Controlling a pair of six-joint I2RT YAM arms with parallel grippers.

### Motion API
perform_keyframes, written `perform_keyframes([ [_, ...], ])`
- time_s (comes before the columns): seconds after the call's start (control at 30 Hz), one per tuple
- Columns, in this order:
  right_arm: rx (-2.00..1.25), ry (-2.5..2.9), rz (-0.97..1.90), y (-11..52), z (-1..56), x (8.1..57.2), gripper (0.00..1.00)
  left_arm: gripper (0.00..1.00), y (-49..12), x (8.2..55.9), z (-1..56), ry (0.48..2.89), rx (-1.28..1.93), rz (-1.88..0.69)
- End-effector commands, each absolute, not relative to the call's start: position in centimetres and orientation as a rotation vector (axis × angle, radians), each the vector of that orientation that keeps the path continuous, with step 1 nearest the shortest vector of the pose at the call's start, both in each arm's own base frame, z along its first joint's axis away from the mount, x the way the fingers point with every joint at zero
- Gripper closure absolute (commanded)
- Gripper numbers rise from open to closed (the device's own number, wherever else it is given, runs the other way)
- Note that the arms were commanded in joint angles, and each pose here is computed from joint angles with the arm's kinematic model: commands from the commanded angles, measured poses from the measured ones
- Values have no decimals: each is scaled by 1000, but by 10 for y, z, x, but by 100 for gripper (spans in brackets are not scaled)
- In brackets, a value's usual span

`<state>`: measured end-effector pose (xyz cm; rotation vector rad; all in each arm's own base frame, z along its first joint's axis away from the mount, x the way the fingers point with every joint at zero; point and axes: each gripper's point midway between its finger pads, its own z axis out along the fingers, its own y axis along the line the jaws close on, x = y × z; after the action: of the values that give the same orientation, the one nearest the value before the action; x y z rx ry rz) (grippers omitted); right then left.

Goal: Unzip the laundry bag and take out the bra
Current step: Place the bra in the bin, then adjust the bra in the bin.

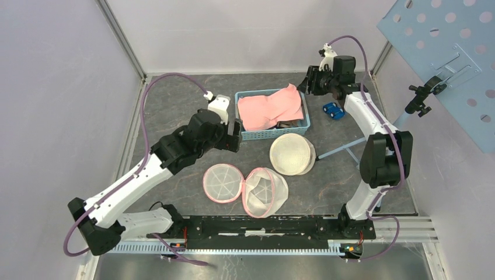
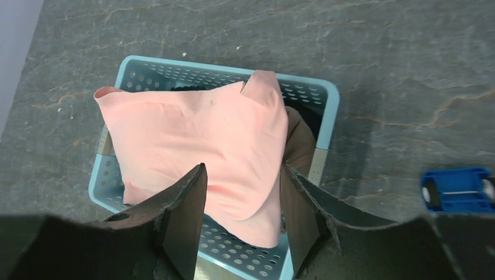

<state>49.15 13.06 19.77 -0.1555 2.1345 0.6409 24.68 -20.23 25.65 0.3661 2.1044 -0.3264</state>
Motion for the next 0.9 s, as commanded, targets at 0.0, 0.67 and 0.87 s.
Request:
perform_keyframes([
  [0.0, -216, 2065, 506, 127, 231, 494, 46, 0, -210, 282, 296, 1986, 326, -277],
  [0.67, -219, 2172, 497, 146, 156, 501, 60, 39, -289, 411, 248, 2059, 196, -489],
  [0.87, -203, 2205, 477, 143, 137, 504, 56, 38, -303, 441, 215, 2117, 150, -470],
])
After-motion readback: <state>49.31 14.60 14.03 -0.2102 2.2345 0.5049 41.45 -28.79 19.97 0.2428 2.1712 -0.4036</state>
